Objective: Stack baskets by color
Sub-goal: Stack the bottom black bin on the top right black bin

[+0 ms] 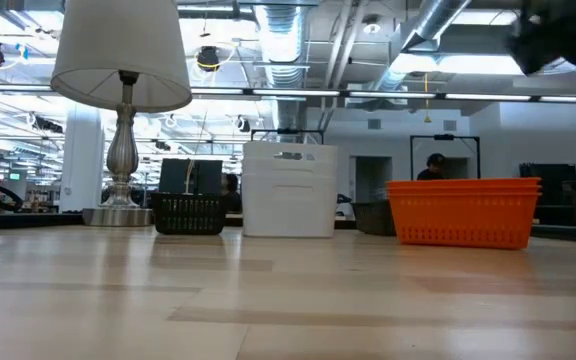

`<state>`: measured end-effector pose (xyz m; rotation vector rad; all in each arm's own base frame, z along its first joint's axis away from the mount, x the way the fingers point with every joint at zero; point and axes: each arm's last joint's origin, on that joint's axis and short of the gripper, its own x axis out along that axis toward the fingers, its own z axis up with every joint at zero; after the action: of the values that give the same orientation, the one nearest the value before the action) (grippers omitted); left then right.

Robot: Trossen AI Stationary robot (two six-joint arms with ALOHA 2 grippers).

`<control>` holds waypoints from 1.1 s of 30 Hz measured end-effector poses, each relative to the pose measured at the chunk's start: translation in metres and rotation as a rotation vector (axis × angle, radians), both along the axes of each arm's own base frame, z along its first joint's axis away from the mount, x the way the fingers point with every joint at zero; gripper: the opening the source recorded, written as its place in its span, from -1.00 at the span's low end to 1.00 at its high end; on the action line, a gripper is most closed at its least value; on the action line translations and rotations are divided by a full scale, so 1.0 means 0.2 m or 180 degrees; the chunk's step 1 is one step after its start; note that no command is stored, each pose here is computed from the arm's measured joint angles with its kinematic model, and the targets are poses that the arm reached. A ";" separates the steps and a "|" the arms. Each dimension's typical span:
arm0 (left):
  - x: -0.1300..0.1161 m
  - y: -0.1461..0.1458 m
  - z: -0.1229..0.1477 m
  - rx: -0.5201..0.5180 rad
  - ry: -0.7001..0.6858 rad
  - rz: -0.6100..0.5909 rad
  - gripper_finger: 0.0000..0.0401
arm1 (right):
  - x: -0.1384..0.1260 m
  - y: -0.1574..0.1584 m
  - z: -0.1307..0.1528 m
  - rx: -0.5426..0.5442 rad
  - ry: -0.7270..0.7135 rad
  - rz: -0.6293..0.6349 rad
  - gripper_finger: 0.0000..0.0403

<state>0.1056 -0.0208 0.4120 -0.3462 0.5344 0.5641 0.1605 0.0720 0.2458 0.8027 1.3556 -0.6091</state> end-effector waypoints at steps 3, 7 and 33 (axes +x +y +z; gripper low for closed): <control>0.00 0.00 0.00 0.0016 -0.0006 0.0017 0.19 | -0.01 0.06 -0.10 0.0136 -0.0183 0.0062 0.08; 0.00 0.00 0.00 0.0014 -0.0015 0.0034 0.19 | -0.01 0.10 -0.22 0.0139 -0.0146 0.0078 0.08; 0.00 0.00 0.00 -0.0012 -0.0055 0.0096 0.19 | 0.11 0.16 -0.22 0.0516 -0.0050 0.0753 -0.96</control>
<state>0.1055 -0.0202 0.4123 -0.3629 0.5143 0.5889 0.1823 0.1035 0.2023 0.7601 1.4731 -0.3101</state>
